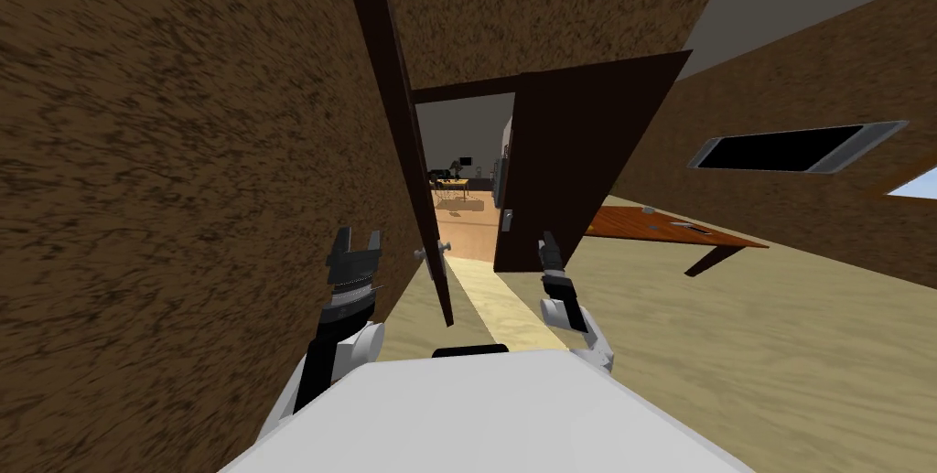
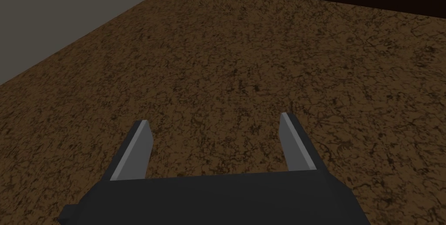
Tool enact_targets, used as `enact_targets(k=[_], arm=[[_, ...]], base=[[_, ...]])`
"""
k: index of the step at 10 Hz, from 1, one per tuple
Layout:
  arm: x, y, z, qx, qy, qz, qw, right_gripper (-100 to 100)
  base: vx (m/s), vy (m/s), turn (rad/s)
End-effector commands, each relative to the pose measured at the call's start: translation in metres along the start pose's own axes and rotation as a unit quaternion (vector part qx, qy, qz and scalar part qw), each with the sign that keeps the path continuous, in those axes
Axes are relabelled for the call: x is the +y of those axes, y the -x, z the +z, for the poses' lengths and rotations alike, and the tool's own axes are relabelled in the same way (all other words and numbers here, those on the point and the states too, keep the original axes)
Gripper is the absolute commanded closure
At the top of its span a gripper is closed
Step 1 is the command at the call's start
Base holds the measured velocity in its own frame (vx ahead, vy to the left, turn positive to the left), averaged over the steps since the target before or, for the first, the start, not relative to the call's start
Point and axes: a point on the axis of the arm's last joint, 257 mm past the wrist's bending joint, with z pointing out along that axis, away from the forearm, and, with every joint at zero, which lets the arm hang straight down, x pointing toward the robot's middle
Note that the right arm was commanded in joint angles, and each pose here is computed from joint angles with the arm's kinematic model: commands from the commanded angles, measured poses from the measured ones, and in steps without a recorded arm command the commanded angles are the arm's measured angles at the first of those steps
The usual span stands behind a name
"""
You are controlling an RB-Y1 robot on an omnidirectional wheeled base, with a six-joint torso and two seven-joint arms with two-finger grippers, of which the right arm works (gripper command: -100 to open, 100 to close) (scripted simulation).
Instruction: Pull the door open
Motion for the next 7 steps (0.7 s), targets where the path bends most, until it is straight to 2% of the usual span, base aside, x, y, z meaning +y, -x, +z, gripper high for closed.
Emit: enact_targets(k=[1,2,4,5,6,7], arm=[[-0.013,0.008,0.0073,-0.008,-0.009,-0.009,0.9999,-100],[-0.018,0.008,0.0053,-0.007,-0.015,-0.009,0.9998,-100],[-0.036,0.019,0.0139,-0.018,-0.029,-0.018,0.9992,-100],[-0.040,0.018,0.0125,-0.018,-0.033,-0.018,0.9991,-100],[-0.050,0.024,0.0160,-0.023,-0.041,-0.022,0.9986,-100],[-0.053,0.030,0.0225,-0.030,-0.042,-0.026,0.9983,-100]], base=[[0.091,-0.057,0.128],[0.057,-0.043,0.039],[0.062,-0.045,0.110],[0.050,-0.039,0.050],[0.040,-0.033,0.079],[0.075,-0.042,0.144]])
